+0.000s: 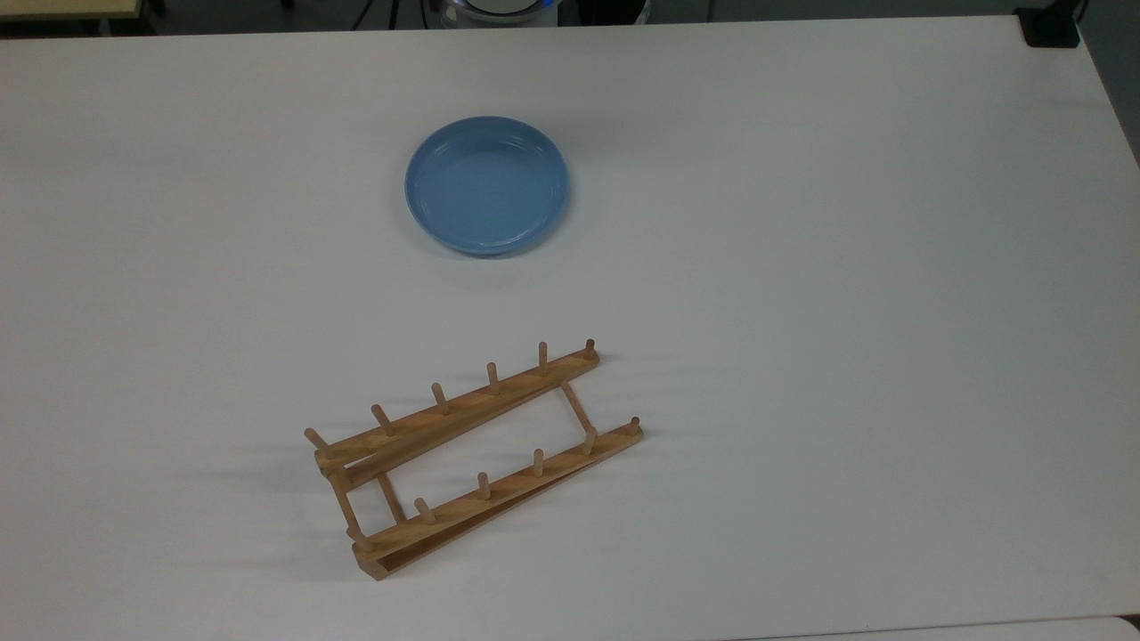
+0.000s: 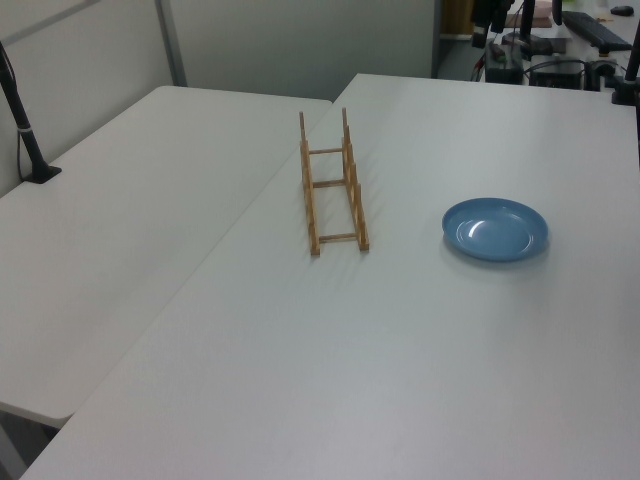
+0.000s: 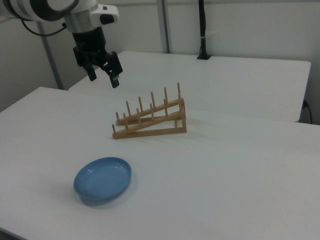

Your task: Place plate in plate rack

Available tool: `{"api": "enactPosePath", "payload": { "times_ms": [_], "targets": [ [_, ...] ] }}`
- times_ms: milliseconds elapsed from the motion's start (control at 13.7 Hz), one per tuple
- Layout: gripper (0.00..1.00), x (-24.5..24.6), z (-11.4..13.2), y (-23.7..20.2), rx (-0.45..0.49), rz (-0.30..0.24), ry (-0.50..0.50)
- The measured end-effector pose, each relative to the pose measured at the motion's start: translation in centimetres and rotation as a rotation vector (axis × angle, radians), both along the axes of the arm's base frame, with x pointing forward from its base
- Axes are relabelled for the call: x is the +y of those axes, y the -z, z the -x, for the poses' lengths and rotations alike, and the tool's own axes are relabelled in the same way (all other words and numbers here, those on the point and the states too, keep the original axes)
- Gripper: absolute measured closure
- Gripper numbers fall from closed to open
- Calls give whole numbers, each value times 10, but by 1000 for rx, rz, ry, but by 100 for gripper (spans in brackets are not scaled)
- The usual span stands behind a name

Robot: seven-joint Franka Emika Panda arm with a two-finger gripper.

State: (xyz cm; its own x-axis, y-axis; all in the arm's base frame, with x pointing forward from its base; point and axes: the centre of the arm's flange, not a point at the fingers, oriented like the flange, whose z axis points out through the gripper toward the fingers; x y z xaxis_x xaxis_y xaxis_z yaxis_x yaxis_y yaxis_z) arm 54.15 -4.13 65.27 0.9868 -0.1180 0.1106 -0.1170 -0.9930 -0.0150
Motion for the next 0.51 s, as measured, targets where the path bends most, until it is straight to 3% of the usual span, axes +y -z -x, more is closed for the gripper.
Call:
{"api": "enactPosePath", "payload": {
  "times_ms": [511],
  "targets": [
    [0,3,0,3,6,1,-17]
  ]
}}
